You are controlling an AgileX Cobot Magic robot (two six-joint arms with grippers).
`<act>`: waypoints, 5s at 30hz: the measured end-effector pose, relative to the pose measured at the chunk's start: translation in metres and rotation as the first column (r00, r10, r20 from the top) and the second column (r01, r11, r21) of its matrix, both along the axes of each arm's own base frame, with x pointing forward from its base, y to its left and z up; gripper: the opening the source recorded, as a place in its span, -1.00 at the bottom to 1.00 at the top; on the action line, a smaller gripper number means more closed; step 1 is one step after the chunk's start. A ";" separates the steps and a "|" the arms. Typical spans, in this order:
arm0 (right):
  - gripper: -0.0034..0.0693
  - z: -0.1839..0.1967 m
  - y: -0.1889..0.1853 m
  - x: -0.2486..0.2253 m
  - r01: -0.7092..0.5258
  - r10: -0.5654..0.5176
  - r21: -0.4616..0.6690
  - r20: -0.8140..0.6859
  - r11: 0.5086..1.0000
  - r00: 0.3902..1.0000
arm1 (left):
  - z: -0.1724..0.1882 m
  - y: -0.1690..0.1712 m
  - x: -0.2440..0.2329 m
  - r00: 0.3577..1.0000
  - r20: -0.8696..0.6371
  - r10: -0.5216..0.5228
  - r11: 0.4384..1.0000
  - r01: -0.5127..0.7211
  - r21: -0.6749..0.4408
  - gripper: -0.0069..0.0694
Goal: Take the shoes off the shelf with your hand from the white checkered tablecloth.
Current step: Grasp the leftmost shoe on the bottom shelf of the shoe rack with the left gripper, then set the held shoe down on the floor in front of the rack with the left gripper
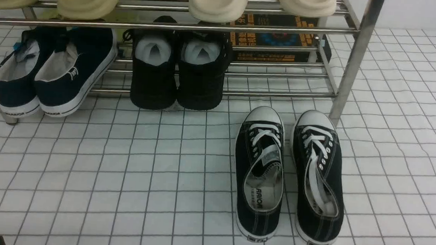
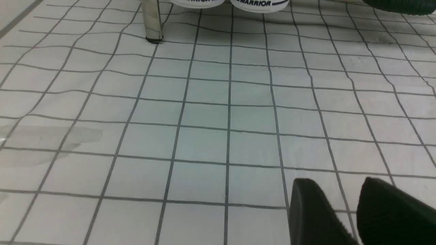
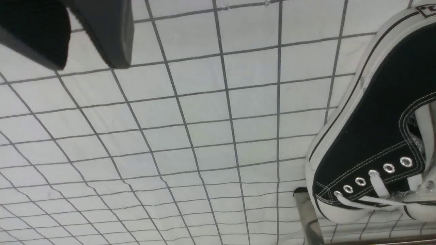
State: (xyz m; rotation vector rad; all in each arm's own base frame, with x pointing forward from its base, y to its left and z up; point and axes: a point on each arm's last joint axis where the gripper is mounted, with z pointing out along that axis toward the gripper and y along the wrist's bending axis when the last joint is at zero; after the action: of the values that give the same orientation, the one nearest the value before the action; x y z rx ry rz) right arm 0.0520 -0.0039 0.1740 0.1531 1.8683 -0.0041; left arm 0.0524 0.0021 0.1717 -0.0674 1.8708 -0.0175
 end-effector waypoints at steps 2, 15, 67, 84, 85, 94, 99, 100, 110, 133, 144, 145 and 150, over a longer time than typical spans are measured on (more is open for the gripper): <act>-0.31 0.000 0.000 0.000 0.000 0.000 0.000 0.000 1.000 1.000 | 0.000 0.000 0.000 1.000 0.000 0.000 1.000 0.000 0.000 -0.19; -0.26 0.000 0.000 0.000 0.000 0.000 0.000 0.000 1.000 1.000 | 0.000 0.000 0.000 1.000 0.000 0.000 1.000 0.000 0.000 -0.19; -0.25 0.000 0.000 0.000 0.000 0.000 0.000 0.000 1.000 1.000 | 0.135 0.008 0.170 0.563 -0.824 0.064 0.994 -0.111 0.001 -0.80; -0.25 0.000 0.000 0.000 0.001 -0.001 0.000 0.000 1.000 1.000 | 0.158 0.086 0.253 0.773 -0.633 0.041 0.839 -0.370 -0.398 -0.68; -0.25 0.000 0.000 0.000 0.001 -0.001 0.000 0.000 1.000 1.000 | 0.158 0.085 0.256 0.779 -0.624 0.059 0.835 -0.381 -0.398 -0.64; -0.25 0.000 0.000 0.000 0.001 -0.001 0.000 0.000 1.000 1.000 | 0.139 0.080 0.284 0.798 -0.590 0.124 0.827 -0.411 -0.383 0.02; -0.25 0.000 0.000 0.000 0.001 -0.001 0.000 0.000 1.000 1.000 | 0.121 0.089 0.303 0.812 -0.556 0.175 0.802 -0.446 -0.399 0.38; -0.25 0.000 0.000 0.000 0.001 -0.001 0.000 0.000 1.000 1.000 | 0.117 0.090 0.306 0.813 -0.553 0.183 0.797 -0.452 -0.401 0.43; -0.25 0.000 0.000 0.000 0.001 -0.001 0.000 0.000 1.000 1.000 | 0.094 0.098 0.324 0.814 -0.538 0.219 0.775 -0.480 -0.411 0.49; -0.24 0.000 0.000 0.000 0.001 -0.001 0.000 0.000 1.000 1.000 | 0.073 0.099 0.318 0.719 -0.671 0.182 0.784 -0.518 -0.342 -0.69; -0.24 0.000 0.000 0.000 0.001 -0.001 0.000 0.000 1.000 1.000 | 0.141 0.099 0.250 0.589 -0.725 0.358 0.806 -0.586 -0.078 -0.70; -0.24 0.000 0.000 0.000 0.001 -0.001 0.000 0.000 1.000 1.000 | 0.145 0.099 0.243 0.562 -0.738 0.372 0.803 -0.593 -0.047 -0.71; -0.24 0.000 0.000 0.000 0.001 -0.001 0.000 0.000 1.000 1.000 | 0.146 0.100 0.222 0.422 -0.811 0.406 0.785 -0.615 0.073 -0.71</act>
State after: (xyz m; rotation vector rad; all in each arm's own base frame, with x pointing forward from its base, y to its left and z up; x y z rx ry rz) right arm 0.0520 -0.0039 0.1740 0.1539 1.8682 -0.0046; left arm 0.2745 0.1020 0.3178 -0.9935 2.6738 0.2681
